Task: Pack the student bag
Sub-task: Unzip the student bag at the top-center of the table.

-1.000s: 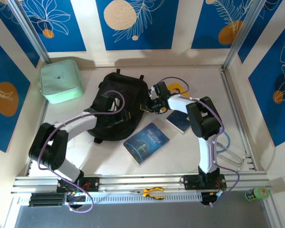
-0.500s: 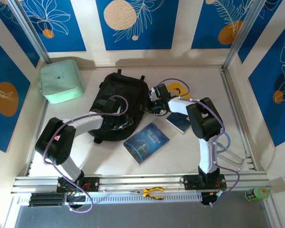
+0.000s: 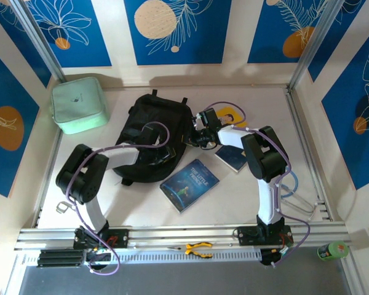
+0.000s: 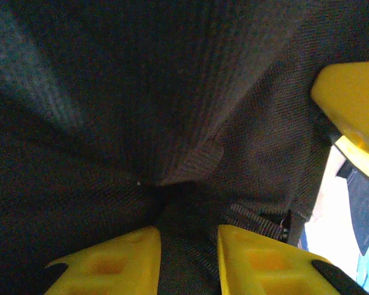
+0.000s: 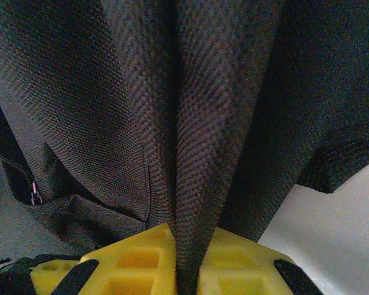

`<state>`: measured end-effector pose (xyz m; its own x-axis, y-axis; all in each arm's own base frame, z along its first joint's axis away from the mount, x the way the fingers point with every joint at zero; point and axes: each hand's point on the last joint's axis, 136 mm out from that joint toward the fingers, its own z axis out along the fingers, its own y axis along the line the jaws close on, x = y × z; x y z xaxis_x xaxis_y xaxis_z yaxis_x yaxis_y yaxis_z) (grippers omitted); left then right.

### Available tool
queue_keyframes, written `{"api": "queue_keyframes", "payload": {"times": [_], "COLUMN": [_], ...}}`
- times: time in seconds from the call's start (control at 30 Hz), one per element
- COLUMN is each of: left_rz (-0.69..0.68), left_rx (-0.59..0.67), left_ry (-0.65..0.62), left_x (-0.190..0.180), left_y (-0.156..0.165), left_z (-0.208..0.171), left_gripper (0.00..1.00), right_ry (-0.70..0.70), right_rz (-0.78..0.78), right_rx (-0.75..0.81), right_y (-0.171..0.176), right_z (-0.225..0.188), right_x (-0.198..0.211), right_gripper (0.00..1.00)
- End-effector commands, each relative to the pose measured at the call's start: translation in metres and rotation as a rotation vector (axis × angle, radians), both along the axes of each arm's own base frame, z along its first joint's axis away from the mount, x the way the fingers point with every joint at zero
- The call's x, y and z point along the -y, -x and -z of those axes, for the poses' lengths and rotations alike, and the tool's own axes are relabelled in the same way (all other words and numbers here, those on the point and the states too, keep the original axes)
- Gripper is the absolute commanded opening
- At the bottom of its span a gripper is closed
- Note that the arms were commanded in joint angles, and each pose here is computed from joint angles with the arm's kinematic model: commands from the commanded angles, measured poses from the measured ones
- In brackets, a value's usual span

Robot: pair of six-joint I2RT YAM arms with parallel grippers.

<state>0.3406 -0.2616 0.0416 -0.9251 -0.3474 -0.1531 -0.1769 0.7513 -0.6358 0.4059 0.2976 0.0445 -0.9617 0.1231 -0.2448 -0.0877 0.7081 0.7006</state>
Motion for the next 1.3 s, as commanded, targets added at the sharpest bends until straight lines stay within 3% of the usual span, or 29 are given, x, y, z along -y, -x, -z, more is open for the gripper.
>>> {"api": "queue_keyframes", "payload": {"times": [0.0, 0.47, 0.8, 1.27], "left_rz": [0.011, 0.012, -0.003, 0.010], "left_rx": [0.052, 0.066, 0.092, 0.122], "left_ry": [0.047, 0.013, -0.042, -0.143], "left_x": [0.014, 0.008, -0.006, -0.037], "left_y": [-0.011, -0.009, -0.006, 0.023], "left_z": [-0.011, -0.005, -0.008, -0.031], "left_gripper": [0.28, 0.25, 0.09, 0.02], "right_ry": [0.001, 0.026, 0.050, 0.135], "right_rz": [-0.022, -0.007, 0.019, 0.100], "right_rx": [-0.064, -0.074, -0.076, -0.062], "right_y": [0.015, 0.016, 0.015, 0.011], "right_z": [0.011, 0.014, 0.017, 0.023], "right_x": [-0.006, -0.005, 0.000, 0.007], "right_gripper": [0.14, 0.14, 0.14, 0.11]}}
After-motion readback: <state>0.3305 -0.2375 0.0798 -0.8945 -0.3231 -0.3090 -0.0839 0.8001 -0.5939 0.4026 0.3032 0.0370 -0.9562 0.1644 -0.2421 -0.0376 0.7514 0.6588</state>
